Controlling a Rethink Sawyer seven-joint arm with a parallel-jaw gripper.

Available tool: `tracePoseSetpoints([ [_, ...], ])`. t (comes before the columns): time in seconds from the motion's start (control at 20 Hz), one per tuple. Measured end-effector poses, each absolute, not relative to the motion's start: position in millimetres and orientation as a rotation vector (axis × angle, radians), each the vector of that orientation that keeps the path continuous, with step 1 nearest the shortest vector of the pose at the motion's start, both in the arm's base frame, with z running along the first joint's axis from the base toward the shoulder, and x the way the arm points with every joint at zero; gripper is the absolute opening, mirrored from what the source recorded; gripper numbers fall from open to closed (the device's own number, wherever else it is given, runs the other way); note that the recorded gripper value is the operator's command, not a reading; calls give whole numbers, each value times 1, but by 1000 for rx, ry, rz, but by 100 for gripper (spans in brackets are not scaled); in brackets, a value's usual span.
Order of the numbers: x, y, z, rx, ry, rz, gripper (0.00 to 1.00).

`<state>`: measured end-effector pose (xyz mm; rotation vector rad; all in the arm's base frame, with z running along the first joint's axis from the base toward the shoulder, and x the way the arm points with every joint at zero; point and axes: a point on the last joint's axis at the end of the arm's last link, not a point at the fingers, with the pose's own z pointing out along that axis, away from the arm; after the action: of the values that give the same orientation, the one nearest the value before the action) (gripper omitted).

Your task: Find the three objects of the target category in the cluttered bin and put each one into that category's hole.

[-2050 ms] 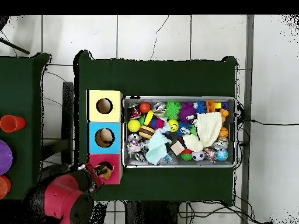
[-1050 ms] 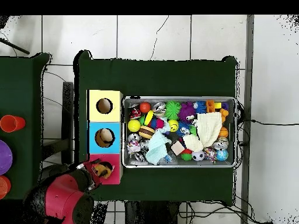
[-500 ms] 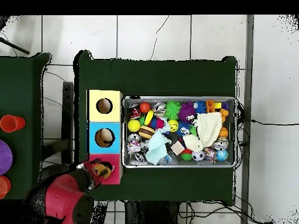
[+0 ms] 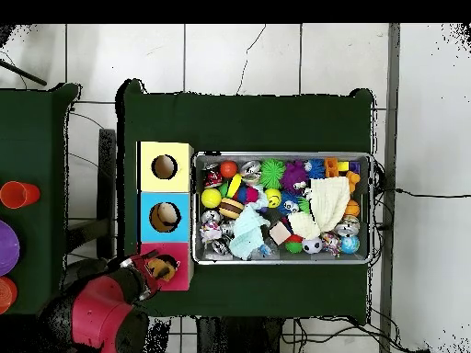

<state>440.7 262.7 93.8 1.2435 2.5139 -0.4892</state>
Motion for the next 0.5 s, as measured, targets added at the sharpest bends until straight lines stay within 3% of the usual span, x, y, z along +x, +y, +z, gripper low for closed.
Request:
tracePoseSetpoints([
  [0.5,429,253,116,1286,2525,-485,100],
])
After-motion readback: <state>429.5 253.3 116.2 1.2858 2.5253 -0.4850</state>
